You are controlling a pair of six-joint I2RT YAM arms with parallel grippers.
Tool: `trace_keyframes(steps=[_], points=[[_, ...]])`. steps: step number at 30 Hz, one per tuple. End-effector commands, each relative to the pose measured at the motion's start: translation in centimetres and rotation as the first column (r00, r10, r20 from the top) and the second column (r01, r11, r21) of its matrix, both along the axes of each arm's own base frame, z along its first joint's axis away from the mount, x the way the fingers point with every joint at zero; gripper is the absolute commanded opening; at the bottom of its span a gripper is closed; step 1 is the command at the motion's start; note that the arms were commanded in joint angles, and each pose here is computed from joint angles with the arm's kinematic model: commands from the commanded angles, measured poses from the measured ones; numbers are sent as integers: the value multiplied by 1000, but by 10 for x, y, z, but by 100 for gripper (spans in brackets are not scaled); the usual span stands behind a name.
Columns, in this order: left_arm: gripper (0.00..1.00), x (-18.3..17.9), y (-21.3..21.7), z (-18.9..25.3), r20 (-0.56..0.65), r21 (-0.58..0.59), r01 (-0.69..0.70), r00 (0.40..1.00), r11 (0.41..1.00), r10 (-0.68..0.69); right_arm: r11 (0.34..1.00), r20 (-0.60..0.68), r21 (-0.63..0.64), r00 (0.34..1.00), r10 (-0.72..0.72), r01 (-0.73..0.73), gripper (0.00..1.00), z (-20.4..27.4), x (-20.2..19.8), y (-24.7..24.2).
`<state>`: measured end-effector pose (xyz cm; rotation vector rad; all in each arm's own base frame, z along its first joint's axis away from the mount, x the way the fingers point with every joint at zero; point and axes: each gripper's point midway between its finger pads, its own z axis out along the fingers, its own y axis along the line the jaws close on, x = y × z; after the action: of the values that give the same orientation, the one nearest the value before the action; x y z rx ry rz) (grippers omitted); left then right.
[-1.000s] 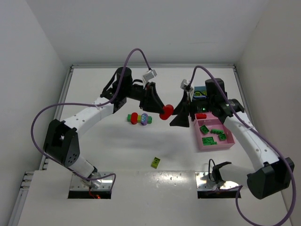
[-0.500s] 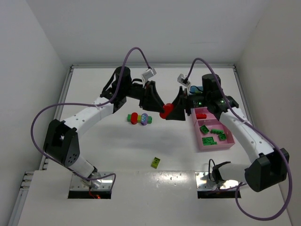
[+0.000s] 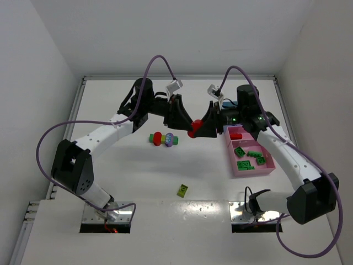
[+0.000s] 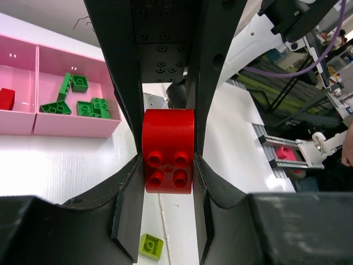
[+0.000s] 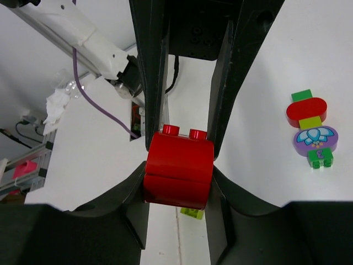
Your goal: Sort the legos into containers by color
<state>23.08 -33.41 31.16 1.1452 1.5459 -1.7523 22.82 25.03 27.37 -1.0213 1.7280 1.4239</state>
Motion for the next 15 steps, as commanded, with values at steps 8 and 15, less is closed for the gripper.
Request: trace_keyframes(steps=[8, 15], points=[[0, 46, 24, 37, 92, -84, -166, 980, 982, 174, 999, 103, -33, 994, 26, -23, 0, -8, -19, -16], [0, 81, 47, 48, 80, -110, -322, 940, 940, 331, 972, 90, -165, 984, -153, 166, 0, -51, -14, -46]])
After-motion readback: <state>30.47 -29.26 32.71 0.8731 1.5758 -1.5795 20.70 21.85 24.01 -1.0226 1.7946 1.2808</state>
